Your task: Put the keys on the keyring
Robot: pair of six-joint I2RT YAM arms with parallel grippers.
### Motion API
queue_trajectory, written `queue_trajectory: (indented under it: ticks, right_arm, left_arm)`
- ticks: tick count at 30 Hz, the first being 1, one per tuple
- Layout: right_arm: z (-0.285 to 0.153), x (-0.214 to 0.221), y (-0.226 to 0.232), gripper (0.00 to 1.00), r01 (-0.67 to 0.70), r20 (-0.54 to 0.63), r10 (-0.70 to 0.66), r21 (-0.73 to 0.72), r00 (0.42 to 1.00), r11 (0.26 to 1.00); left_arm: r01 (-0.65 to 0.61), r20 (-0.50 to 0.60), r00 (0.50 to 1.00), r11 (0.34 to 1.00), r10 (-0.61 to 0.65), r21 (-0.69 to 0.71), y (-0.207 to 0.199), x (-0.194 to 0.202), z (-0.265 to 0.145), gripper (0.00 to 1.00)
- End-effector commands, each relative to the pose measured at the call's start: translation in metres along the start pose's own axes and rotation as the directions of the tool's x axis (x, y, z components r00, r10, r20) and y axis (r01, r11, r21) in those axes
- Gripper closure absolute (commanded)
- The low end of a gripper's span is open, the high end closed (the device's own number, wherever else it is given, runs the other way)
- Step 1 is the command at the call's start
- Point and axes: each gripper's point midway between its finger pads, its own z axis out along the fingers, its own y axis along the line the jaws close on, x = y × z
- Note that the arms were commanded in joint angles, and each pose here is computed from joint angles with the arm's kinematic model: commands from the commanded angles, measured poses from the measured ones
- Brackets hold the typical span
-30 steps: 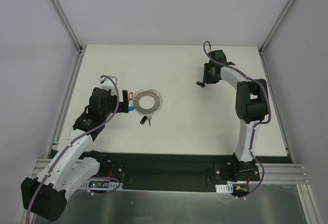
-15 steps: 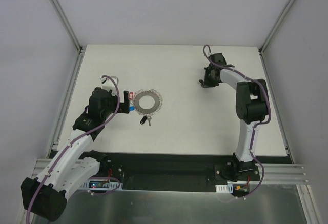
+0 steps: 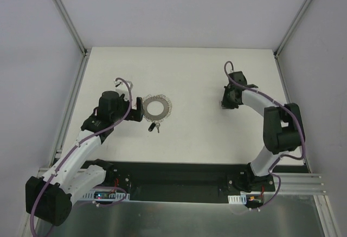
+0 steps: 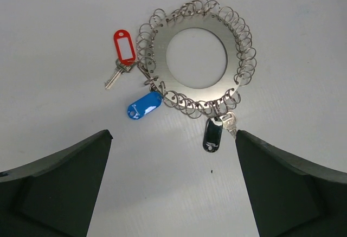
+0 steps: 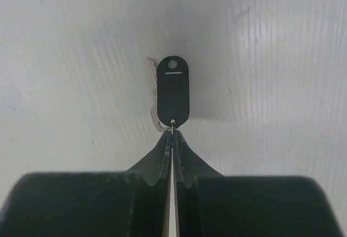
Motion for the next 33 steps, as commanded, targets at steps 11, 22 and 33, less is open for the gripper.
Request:
queue_trajectory:
  ticks: [11, 22, 33]
  right_arm:
    - [-0.059, 0.114, -0.020, 0.81, -0.172, 0.063, 0.163, 0.156, 0.985, 0.973]
    - [-0.121, 0.079, 0.014, 0.25, 0.087, 0.258, -0.086, 0.007, 0.962, 0.996]
    - [-0.126, 0.086, 0.051, 0.25, 0.304, 0.326, -0.236, -0.173, 0.915, 0.937]
  left_arm:
    - [0.086, -0.148, 0.987, 0.981, -0.060, 0.172, -0.067, -0.012, 0.044, 0.02]
    - [0.014, -0.318, 0.947, 0.983, 0.046, 0.185, -0.095, 0.019, 0.108, 0.19]
    - [-0.057, -0.442, 0.876, 0.950, 0.195, 0.306, -0.120, 0.067, 0.149, 0.39]
